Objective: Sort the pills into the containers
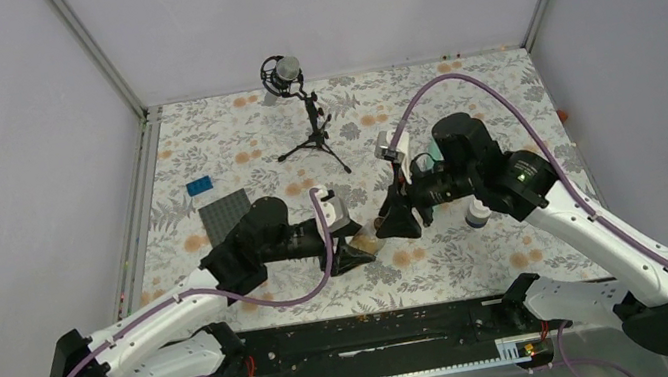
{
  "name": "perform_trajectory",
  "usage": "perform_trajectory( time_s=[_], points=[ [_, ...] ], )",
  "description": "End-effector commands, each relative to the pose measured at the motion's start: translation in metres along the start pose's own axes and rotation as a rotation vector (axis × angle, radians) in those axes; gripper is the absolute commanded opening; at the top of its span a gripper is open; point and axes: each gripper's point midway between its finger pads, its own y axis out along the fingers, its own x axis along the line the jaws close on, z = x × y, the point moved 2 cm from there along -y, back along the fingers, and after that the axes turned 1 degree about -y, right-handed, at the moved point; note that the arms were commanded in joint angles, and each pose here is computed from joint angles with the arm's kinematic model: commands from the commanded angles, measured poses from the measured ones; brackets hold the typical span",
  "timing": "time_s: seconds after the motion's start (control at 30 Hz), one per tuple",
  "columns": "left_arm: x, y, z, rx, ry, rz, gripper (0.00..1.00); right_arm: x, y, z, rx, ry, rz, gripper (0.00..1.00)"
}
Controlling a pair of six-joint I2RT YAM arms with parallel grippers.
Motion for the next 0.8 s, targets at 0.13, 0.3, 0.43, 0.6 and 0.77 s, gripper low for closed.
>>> perform_trajectory(
  time_s=[0.13,0.3,0.43,0.6,0.77],
  points=[
    [-0.006,0.001,-0.033,-0.077,0.066,0.050,0.00,-0.039,0.022,-0.013,-0.041,0.155,0.174,0.48],
    [-0.004,0.000,-0.032,-0.076,0.063,0.035,0.00,-0.081,0.020,-0.017,-0.069,0.342,0.455,0.57],
    [-0.003,0.001,-0.030,-0.070,0.057,0.024,0.00,-0.075,0.016,-0.024,-0.102,0.377,0.449,0.69],
    [-0.002,0.001,-0.028,-0.065,0.052,0.018,0.00,-0.049,0.003,-0.032,-0.134,0.305,0.344,0.83],
    [-0.003,0.001,-0.028,-0.065,0.053,0.026,0.00,-0.021,-0.008,-0.031,-0.145,0.186,0.217,0.92]
  ],
)
